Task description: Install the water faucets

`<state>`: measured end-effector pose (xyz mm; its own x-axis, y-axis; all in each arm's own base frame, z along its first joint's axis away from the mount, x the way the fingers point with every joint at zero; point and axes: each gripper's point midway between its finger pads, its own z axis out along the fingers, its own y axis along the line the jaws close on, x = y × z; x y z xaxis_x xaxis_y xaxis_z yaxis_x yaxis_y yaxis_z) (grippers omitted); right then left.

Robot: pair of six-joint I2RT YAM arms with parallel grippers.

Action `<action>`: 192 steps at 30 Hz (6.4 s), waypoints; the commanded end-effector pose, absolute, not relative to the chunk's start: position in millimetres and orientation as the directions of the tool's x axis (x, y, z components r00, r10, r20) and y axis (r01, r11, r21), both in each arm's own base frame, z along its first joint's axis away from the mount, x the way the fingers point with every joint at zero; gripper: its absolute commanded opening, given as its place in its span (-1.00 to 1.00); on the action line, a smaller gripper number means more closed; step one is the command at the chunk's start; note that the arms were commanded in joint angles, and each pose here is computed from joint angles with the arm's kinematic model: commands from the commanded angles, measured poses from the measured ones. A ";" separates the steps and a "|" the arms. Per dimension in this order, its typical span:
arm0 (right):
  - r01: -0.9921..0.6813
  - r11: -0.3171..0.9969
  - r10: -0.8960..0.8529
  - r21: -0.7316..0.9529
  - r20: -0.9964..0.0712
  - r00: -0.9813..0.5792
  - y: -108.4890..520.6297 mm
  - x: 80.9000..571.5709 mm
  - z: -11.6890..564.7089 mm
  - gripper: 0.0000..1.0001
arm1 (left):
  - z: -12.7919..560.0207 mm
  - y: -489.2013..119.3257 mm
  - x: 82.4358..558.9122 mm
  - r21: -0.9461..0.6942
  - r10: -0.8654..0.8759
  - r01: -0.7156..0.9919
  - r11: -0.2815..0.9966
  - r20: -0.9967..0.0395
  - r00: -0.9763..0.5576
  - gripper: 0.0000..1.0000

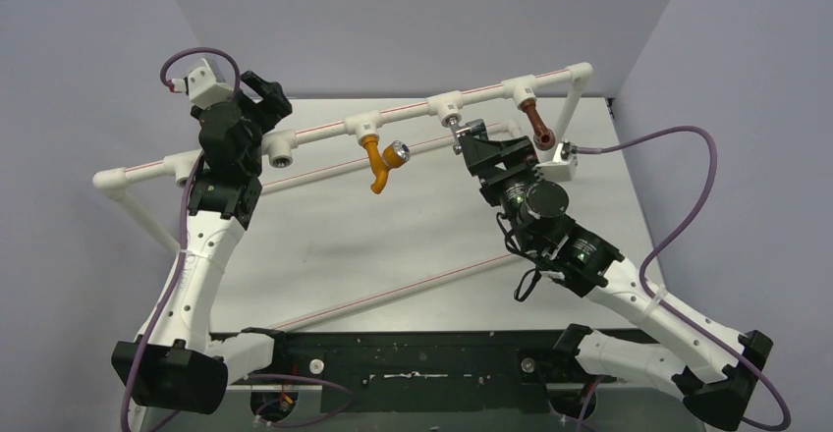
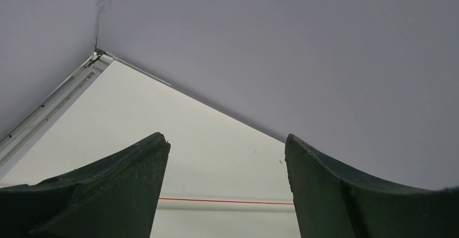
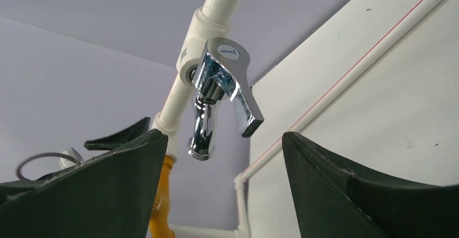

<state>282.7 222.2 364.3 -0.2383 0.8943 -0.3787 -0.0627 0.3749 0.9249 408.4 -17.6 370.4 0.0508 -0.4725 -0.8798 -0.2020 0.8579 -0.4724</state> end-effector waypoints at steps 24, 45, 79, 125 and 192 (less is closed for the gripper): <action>-0.611 0.678 -0.248 -0.407 -0.910 0.332 232.3 243.2 443.2 0.53 | 249.3 -17.2 392.1 -0.301 -0.411 -0.347 0.888 -0.859 -0.305 0.52; -0.090 0.313 -0.779 -0.945 -0.310 0.545 223.4 287.0 405.6 0.53 | 247.6 -17.8 393.0 -0.302 -0.411 -0.344 0.889 -0.857 -0.310 0.52; -0.187 0.846 -0.410 -0.500 -0.833 0.372 226.1 321.3 398.9 -1.00 | 247.9 -18.6 392.8 -0.304 -0.412 -0.341 0.890 -0.857 -0.311 0.52; -0.075 0.123 0.973 0.990 -0.135 -0.187 254.9 303.1 397.1 -0.75 | 249.5 -18.7 392.2 -0.306 -0.412 -0.338 0.890 -0.858 -0.308 0.51; 0.049 0.050 -0.862 -0.998 -0.018 0.506 241.4 307.2 412.2 0.38 | 251.0 -20.0 391.7 -0.310 -0.412 -0.331 0.891 -0.858 -0.307 0.52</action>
